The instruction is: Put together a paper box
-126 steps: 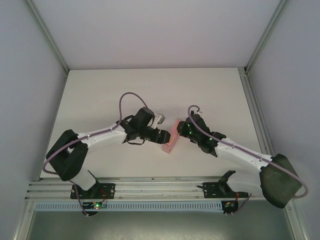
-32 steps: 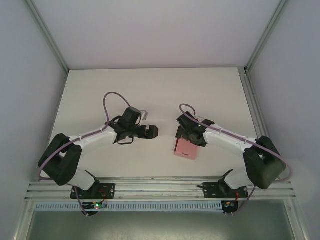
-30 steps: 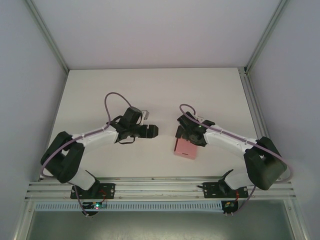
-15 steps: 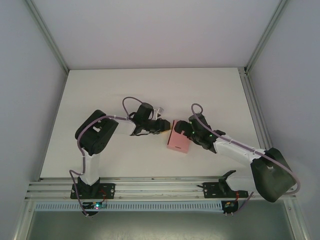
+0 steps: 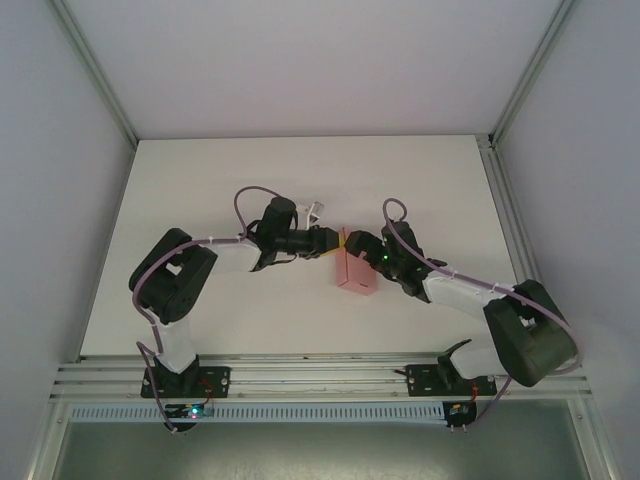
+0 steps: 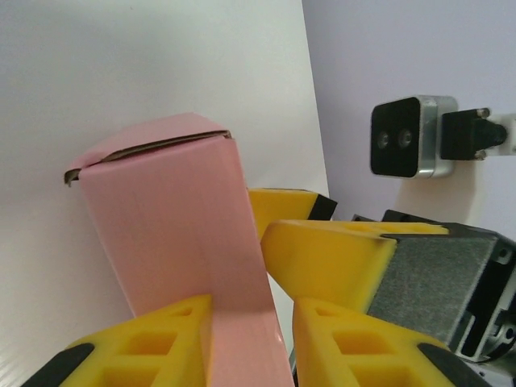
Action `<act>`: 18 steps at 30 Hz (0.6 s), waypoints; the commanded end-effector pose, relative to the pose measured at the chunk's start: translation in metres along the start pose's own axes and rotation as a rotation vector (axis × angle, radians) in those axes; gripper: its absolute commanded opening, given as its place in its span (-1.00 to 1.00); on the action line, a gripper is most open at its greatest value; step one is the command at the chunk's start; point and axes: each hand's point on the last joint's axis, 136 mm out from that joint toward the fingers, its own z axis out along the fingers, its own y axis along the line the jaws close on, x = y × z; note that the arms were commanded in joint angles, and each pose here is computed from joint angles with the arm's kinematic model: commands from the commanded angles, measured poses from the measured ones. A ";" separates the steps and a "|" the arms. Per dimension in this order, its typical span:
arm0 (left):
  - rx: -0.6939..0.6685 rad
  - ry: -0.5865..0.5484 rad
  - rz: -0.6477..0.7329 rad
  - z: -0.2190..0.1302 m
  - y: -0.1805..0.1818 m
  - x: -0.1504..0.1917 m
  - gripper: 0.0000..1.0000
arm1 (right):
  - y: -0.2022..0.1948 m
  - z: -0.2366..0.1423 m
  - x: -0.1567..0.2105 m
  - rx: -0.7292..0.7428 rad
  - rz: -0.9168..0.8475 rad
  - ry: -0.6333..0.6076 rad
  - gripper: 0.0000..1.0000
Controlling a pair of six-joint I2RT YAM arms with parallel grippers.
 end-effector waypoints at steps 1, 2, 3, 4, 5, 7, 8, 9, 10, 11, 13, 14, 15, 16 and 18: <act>0.140 0.111 0.180 0.008 -0.066 0.023 -0.35 | 0.037 0.005 0.064 -0.243 0.051 0.306 0.75; 0.136 0.116 0.181 0.009 -0.067 0.023 -0.35 | 0.041 0.005 0.065 -0.274 0.069 0.318 0.71; 0.143 0.122 0.182 0.010 -0.070 0.023 -0.35 | 0.045 0.005 0.065 -0.300 0.087 0.332 0.69; 0.155 0.126 0.189 0.010 -0.073 0.023 -0.35 | 0.047 0.005 0.066 -0.320 0.095 0.341 0.69; 0.162 0.121 0.193 0.010 -0.077 0.022 -0.34 | 0.046 0.004 0.066 -0.328 0.110 0.347 0.69; 0.154 0.118 0.202 0.012 -0.078 0.020 -0.34 | 0.036 0.004 0.065 -0.308 0.144 0.360 0.70; 0.142 0.115 0.204 0.014 -0.078 0.019 -0.34 | 0.028 0.004 0.062 -0.272 0.152 0.351 0.74; 0.125 0.116 0.206 0.016 -0.077 0.017 -0.33 | 0.010 0.004 0.060 -0.195 0.159 0.341 0.75; 0.111 0.120 0.208 0.020 -0.075 0.016 -0.33 | -0.002 0.001 0.056 -0.140 0.139 0.321 0.76; 0.099 0.125 0.211 0.023 -0.074 0.014 -0.33 | -0.015 -0.002 0.053 -0.071 0.126 0.300 0.77; 0.083 0.143 0.219 0.032 -0.075 0.010 -0.32 | -0.041 -0.014 0.042 0.077 0.078 0.268 0.78; 0.077 0.154 0.222 0.037 -0.074 0.009 -0.32 | -0.050 -0.022 0.035 0.134 0.056 0.243 0.80; 0.070 0.163 0.229 0.042 -0.073 0.008 -0.32 | -0.060 -0.032 0.025 0.191 0.045 0.203 0.81; 0.065 0.166 0.227 0.048 -0.072 0.005 -0.32 | -0.068 -0.038 0.018 0.226 0.057 0.164 0.81; 0.095 0.191 0.233 0.062 -0.079 0.003 -0.31 | -0.075 -0.042 0.015 0.209 0.113 0.157 0.77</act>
